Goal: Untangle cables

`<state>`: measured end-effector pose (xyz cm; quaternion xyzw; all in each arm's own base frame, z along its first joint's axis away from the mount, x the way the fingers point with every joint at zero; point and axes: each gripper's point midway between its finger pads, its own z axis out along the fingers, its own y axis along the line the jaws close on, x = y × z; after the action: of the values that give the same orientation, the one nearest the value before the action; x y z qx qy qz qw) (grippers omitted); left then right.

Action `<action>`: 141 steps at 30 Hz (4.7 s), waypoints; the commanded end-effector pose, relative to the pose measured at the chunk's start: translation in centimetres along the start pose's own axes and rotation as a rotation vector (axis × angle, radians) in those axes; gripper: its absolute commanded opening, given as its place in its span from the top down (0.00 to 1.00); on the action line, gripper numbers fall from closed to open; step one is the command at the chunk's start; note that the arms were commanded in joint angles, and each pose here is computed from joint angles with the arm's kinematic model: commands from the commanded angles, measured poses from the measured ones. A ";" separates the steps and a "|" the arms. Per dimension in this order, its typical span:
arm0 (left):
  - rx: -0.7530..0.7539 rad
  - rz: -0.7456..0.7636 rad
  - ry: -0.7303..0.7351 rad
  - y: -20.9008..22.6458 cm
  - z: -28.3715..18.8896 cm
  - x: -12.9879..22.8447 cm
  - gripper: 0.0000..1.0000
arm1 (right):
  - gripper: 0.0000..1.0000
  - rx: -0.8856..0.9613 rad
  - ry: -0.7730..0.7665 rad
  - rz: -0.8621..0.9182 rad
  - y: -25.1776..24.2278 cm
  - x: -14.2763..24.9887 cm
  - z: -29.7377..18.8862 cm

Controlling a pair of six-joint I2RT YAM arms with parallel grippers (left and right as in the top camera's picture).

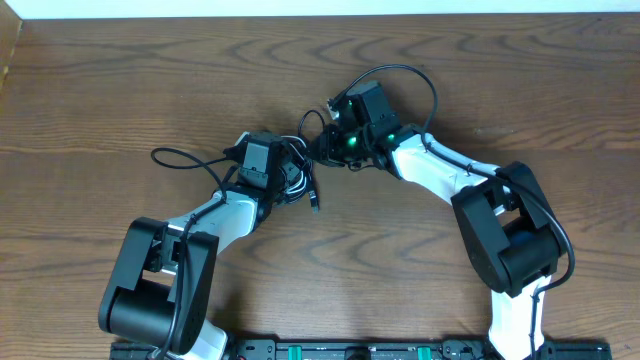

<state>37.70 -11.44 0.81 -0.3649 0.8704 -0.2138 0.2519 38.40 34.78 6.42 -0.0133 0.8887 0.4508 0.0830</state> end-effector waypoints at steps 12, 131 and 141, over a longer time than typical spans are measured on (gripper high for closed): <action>-0.021 0.016 0.006 0.5 0.3 0.3 0.92 | 0.99 -0.196 0.039 -0.423 4.2 1.2 0.5; -0.250 -0.043 0.064 8.2 -1.0 -1.9 0.45 | 0.56 0.058 0.147 0.122 -5.8 1.5 -4.2; -0.250 -0.043 0.065 8.3 -1.0 -1.8 0.45 | 0.71 0.016 0.112 0.253 -3.5 0.9 -2.7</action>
<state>36.57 -5.89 0.88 -0.3902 0.8797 -0.1682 0.2134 37.82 29.79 4.41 0.0476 0.8936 0.4464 -0.0080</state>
